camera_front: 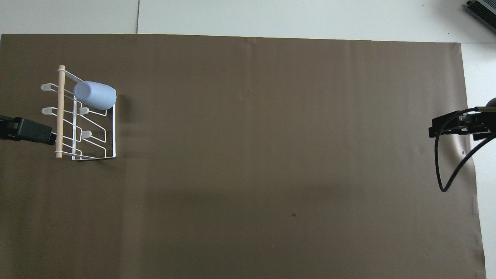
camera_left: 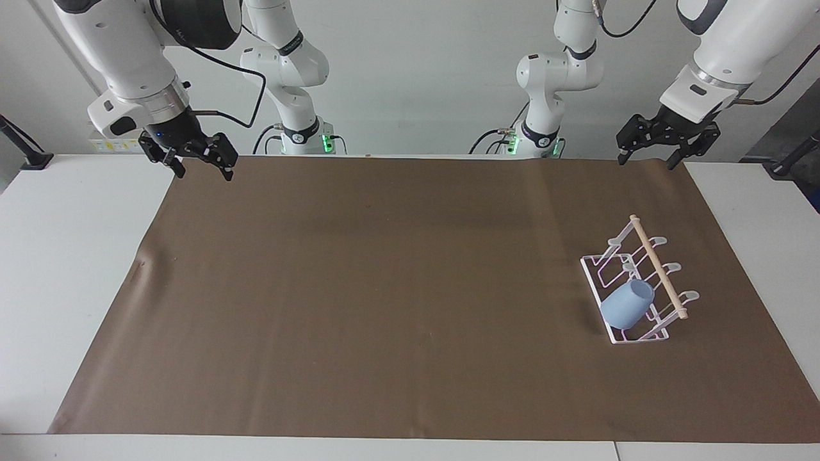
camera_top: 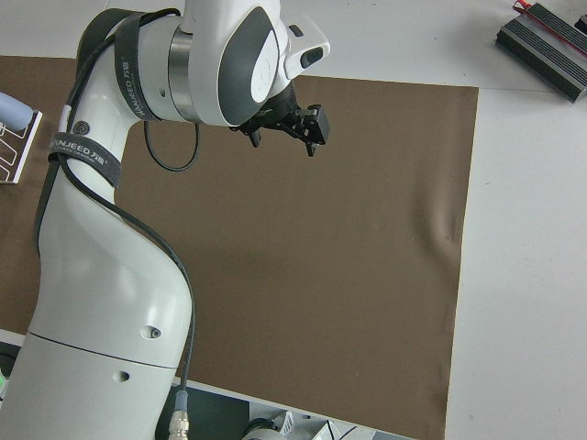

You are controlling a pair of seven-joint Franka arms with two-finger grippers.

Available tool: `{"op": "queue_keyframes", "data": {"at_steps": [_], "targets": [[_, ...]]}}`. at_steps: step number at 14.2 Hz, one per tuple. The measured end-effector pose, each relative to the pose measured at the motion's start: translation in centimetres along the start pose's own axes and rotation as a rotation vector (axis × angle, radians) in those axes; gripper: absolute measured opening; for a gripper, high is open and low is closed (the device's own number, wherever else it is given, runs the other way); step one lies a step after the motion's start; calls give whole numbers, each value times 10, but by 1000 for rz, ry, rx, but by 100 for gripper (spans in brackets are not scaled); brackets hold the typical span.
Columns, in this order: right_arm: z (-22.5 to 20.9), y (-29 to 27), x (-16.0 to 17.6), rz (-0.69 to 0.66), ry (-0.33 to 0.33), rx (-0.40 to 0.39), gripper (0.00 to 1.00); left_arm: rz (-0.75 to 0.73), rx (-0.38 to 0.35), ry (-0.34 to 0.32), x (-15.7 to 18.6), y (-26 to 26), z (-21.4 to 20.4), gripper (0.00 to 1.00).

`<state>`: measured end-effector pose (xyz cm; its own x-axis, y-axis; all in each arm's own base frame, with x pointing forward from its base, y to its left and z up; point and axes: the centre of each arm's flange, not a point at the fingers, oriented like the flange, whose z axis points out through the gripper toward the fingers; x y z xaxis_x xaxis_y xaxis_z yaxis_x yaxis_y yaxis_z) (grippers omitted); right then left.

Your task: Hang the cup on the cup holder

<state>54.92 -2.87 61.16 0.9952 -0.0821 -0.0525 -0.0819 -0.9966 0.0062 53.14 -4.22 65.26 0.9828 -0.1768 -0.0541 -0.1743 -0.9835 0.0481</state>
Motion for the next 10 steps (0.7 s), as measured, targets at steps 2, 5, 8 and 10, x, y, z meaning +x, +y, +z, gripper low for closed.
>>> {"op": "queue_keyframes", "data": {"at_steps": [2, 5, 8, 10], "targets": [[0, 0, 0, 0, 0, 0, 100, 8, -2, 1, 3, 3, 0, 100], [0, 0, 0, 0, 0, 0, 100, 10, -2, 0, 4, 2, 0, 100], [0, 0, 0, 0, 0, 0, 100, 10, -3, -8, 6, 2, 4, 100], [0, 0, 0, 0, 0, 0, 100, 10, -3, -20, 11, 1, 11, 100]]}}
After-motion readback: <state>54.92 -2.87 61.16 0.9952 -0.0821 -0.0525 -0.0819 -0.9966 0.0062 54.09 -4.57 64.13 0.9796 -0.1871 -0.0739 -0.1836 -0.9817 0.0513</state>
